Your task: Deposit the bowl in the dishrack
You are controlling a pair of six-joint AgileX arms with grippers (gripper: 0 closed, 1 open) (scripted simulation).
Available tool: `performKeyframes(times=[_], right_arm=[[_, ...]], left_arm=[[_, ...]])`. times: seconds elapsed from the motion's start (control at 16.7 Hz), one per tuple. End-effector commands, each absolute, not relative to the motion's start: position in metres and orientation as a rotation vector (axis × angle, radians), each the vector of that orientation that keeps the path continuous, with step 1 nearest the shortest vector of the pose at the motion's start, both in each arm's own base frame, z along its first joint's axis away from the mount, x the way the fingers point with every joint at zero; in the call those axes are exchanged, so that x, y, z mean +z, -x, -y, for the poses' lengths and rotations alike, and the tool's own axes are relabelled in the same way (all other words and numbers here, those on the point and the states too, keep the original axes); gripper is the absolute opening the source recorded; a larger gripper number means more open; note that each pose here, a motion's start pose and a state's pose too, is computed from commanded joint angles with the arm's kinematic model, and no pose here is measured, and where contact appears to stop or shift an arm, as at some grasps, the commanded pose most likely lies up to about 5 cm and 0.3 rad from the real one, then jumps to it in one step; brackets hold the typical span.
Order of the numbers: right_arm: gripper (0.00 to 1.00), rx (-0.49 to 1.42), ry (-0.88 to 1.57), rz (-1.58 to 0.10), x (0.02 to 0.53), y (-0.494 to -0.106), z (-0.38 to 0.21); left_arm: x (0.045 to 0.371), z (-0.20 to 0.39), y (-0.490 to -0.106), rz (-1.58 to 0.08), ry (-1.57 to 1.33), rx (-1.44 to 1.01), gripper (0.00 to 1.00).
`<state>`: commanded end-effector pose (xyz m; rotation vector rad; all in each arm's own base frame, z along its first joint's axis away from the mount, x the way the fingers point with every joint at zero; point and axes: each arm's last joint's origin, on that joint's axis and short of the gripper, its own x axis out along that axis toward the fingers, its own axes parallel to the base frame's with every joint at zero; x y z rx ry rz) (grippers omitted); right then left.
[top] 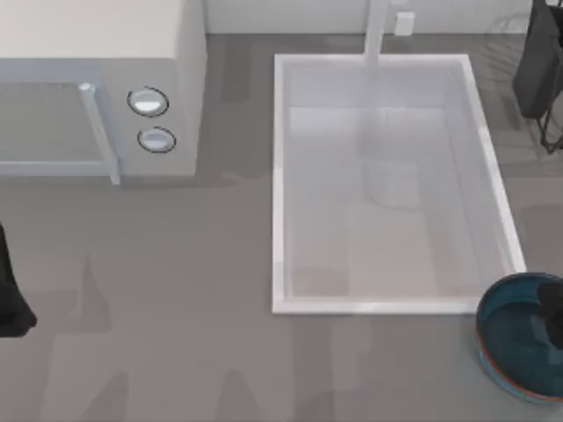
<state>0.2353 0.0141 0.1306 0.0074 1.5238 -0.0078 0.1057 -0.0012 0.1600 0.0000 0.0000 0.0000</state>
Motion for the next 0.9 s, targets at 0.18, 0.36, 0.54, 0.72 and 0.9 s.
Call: performKeyframes(times=[0.18,0.36,0.54,0.72,0.9], right_arm=[[0.77,-0.008,-0.007,-1.524,0.1306,-0.2353,-0.0141],[0.55,-0.008,-0.007,-1.524,0.1306,-0.2353,-0.0141],[0.32,-0.008,-0.007,-1.524,0.1306,-0.2353,-0.0141],[0.1,-0.008,-0.007,-1.524,0.1306,-0.2353,-0.0141],[0.0,-0.008,-0.007,-1.524,0.1306,-0.2353,-0.0141]], left_arm=[[0.16,0.0012,-0.1057,0.0,0.0,0.0,1.0],[0.16,0.0012,-0.1057,0.0,0.0,0.0,1.0],[0.16,0.0012,-0.1057,0.0,0.0,0.0,1.0],[0.16,0.0012,-0.1057,0.0,0.0,0.0,1.0],[0.16,0.0012,-0.1057,0.0,0.0,0.0,1.0]])
